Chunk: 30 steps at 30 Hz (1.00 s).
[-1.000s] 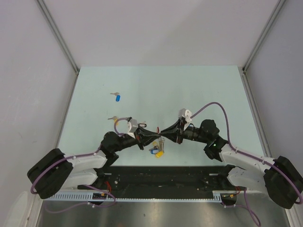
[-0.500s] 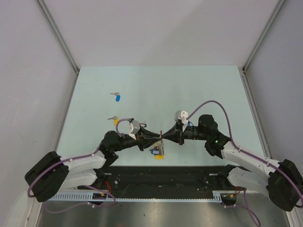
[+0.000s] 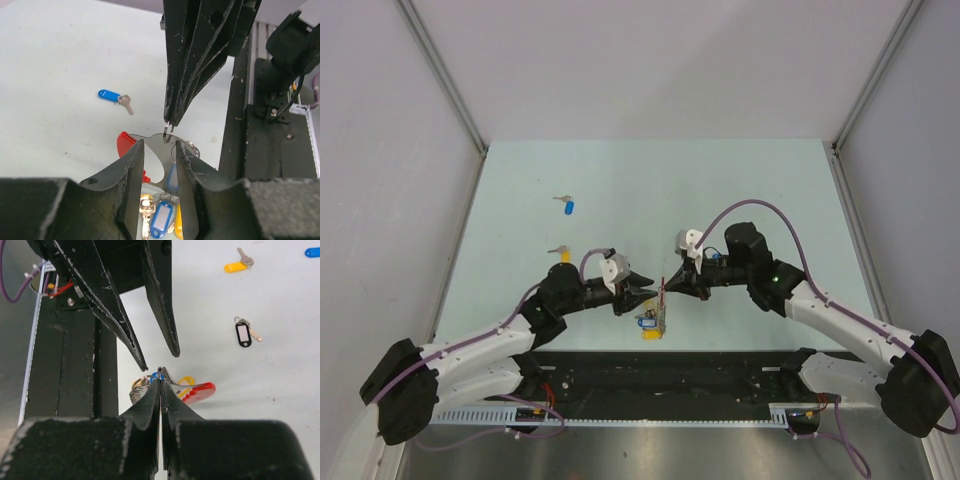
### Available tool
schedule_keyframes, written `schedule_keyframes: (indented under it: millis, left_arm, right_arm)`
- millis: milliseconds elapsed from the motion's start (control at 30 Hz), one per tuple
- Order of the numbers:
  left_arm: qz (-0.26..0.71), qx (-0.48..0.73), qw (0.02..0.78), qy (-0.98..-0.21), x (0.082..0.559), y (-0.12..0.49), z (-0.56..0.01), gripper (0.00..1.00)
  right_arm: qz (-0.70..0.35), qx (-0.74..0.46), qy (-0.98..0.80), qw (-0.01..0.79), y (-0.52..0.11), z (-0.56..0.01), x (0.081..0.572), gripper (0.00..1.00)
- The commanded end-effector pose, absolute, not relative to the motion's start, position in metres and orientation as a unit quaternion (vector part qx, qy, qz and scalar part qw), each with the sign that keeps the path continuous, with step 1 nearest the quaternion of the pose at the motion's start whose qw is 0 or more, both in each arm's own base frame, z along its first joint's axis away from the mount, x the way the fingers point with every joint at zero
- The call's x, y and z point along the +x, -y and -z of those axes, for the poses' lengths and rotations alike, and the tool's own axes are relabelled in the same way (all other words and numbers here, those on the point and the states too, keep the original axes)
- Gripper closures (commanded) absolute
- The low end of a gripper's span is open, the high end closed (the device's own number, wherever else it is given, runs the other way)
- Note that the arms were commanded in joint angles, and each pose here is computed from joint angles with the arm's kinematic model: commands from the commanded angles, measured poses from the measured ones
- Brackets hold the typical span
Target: Put the keys on the keyring
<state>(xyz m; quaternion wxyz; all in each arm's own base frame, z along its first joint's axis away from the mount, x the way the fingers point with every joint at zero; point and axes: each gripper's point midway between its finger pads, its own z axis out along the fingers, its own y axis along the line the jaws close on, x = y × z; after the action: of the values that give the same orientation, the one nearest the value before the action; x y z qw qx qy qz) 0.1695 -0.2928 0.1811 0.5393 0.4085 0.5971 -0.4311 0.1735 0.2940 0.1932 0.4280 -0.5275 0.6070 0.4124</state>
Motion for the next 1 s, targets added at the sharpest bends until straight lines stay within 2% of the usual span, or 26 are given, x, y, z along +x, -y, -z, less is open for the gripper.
schedule_keyframes:
  millis: [0,267,467,667,967]
  left_arm:
    - [0.412,0.449,0.545,-0.576,0.171,0.298,-0.200,0.64]
    - [0.436,0.482,0.504,-0.569,0.162,0.311,-0.198,0.64]
    - [0.435,0.496,0.488,-0.572,0.160,0.316,-0.192,0.70]
    - [0.430,0.499,0.485,-0.575,0.161,0.316,-0.190,0.77]
    - [0.427,0.497,0.489,-0.576,0.163,0.318,-0.192,0.78]
  right_arm:
    - [-0.402,-0.558,-0.586,0.427,-0.294,-0.206,0.173,1.00]
    - [-0.391,-0.572,-0.587,0.420,-0.294,-0.208,0.177,1.00]
    - [-0.390,-0.577,-0.583,0.419,-0.296,-0.210,0.177,1.00]
    - [-0.388,-0.578,-0.582,0.419,-0.296,-0.212,0.179,1.00]
    - [-0.390,-0.582,-0.584,0.409,-0.298,-0.207,0.176,1.00]
